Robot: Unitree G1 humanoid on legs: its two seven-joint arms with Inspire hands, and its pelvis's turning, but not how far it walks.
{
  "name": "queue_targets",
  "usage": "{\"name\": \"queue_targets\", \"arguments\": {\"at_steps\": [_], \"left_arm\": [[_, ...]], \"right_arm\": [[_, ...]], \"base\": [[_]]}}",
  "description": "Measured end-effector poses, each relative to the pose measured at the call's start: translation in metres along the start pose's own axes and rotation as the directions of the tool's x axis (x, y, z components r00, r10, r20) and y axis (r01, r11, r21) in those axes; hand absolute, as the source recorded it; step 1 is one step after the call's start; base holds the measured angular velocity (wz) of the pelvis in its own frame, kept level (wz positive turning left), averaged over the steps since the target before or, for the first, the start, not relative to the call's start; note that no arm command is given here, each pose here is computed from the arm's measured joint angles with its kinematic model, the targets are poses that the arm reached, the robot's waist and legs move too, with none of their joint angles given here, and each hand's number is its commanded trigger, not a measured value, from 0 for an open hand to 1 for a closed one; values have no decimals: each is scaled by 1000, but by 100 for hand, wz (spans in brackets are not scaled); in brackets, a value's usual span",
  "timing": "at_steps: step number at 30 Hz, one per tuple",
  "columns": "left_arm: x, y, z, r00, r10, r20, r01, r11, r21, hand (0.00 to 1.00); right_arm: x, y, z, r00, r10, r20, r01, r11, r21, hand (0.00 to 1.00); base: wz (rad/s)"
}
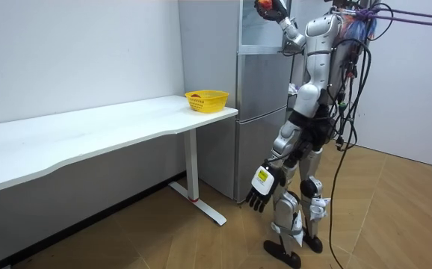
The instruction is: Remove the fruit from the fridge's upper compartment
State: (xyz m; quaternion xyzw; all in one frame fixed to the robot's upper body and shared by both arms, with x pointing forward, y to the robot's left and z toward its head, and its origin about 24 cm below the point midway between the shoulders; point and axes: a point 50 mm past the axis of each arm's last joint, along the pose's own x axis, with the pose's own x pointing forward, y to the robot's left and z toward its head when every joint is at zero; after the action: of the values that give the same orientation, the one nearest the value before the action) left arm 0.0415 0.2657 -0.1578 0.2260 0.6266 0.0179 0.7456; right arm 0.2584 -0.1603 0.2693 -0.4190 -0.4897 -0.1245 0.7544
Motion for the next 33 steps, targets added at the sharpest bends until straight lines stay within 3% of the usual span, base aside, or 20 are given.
{"name": "queue_targets", "arguments": {"at_steps": [7,14,27,33], "left_arm": [[2,2,15,999,-3,46,3,1000,16,0],[2,3,13,998,-37,48,36,999,29,0],[2,-1,5,997,-79,10,78,994,78,0],[3,0,11,997,-77,28,74,993,95,0]], "right_arm": [[-8,26,21,990,114,88,-114,993,-10,100],[-12,36,29,973,186,140,-175,981,-84,100],[-24,58,59,928,276,250,-290,957,19,100],[-30,77,51,904,381,195,-395,918,41,100]], "base": [[-2],[0],[5],[1]]}}
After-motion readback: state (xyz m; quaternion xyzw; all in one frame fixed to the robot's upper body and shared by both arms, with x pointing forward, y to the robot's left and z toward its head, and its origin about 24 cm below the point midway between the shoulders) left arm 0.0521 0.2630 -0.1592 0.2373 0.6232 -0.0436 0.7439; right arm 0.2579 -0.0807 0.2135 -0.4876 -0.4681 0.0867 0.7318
